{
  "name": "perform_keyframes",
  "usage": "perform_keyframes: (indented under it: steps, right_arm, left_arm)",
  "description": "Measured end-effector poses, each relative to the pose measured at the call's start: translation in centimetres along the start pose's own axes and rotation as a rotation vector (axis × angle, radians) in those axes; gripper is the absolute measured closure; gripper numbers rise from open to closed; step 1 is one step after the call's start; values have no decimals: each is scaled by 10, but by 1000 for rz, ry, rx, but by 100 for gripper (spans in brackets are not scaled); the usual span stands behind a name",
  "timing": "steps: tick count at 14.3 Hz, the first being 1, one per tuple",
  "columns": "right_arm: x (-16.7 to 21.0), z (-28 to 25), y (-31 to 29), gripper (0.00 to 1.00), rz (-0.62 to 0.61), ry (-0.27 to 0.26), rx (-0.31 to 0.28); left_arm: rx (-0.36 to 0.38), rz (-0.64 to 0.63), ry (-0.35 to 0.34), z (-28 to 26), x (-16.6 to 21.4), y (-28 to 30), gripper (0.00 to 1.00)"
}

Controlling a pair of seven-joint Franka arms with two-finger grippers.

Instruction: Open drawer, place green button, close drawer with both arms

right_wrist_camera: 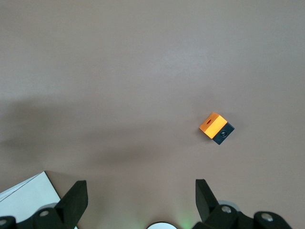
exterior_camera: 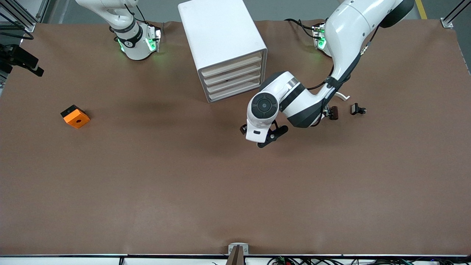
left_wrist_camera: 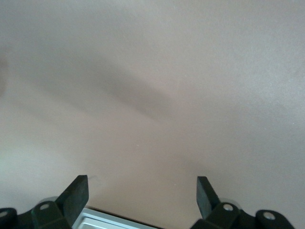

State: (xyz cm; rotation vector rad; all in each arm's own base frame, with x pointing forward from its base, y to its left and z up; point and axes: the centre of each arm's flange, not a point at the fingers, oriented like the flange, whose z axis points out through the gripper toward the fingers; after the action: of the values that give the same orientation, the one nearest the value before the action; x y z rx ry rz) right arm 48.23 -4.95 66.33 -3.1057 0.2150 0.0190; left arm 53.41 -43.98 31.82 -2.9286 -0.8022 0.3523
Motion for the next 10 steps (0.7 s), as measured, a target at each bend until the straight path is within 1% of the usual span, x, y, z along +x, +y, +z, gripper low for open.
perform_keyframes:
  steps: [4,7,10]
  right_arm:
    - [1,0,0,0,0,5,0]
    - [1,0,0,0,-1,4,0]
    - [1,0,-1,0,-1,5,0]
  left_arm:
    - [39,69,15,-34,23,-29,0]
    - [47,131,26,-63,48,-55,0]
    - [83,211,8,-88,64,-84,0]
